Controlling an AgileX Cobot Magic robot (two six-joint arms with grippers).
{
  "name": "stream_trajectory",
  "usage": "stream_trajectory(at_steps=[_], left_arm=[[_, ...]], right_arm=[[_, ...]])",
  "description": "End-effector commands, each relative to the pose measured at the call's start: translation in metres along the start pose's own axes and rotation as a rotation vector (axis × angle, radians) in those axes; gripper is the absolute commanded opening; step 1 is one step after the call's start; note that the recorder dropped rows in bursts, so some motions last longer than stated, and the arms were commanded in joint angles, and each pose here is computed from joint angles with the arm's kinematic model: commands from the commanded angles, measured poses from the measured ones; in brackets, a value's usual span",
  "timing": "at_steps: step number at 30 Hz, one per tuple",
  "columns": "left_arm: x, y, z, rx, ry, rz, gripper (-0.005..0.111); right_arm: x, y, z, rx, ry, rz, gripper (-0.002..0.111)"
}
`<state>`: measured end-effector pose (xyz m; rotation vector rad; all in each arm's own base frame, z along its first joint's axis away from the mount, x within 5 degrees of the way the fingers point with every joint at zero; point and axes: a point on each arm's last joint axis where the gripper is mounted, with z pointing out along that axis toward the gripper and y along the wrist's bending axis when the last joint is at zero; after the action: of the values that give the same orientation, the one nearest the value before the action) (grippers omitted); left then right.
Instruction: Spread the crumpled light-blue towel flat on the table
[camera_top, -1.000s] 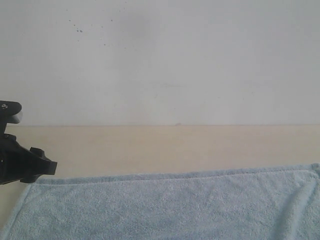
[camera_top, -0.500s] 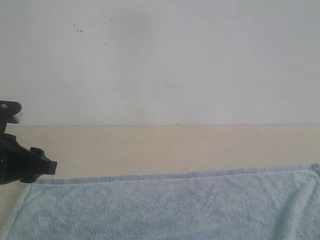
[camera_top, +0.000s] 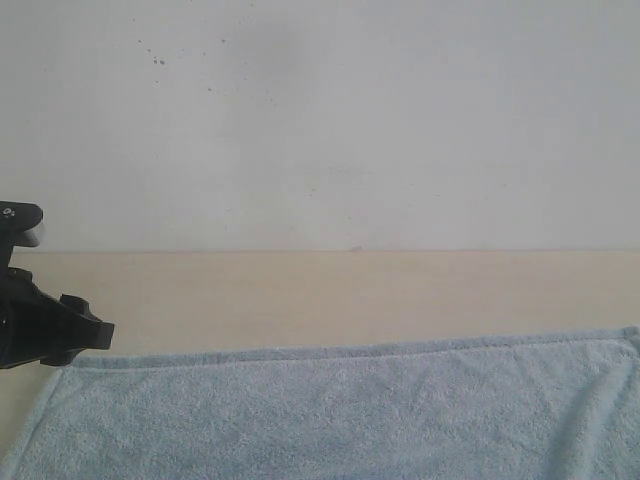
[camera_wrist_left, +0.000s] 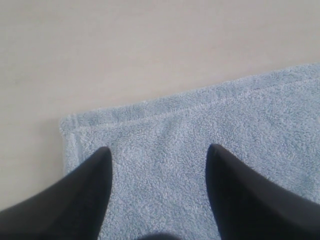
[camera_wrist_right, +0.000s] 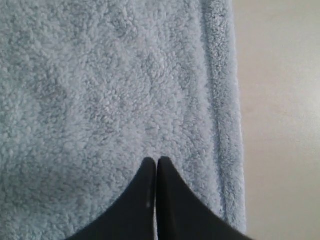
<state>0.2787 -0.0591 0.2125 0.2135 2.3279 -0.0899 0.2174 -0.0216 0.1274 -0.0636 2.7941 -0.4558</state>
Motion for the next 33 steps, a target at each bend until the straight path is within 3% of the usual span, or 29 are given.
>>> stream_trajectory(at_steps=[1,22,28,33], left_arm=[[0.003,-0.0013,0.0006,0.004,0.009,-0.016,0.053],[0.0034,-0.0012,0.0006,0.003,0.013,-0.016,0.053],[0.0034,-0.0012,0.0006,0.003,0.013,-0.016,0.053],[0.0034,-0.0012,0.0006,0.003,0.013,-0.016,0.053]], right_arm=[[-0.0024,0.0011,0.0003,-0.019,-0.025,-0.013,0.0],[-0.0085,0.0054,-0.0002,-0.064,-0.094,-0.057,0.0],[-0.0066,0.0087,0.0092,-0.07,-0.049,-0.01,0.0],[-0.0007,0.0019,0.0095,0.004,0.016,0.0,0.0]])
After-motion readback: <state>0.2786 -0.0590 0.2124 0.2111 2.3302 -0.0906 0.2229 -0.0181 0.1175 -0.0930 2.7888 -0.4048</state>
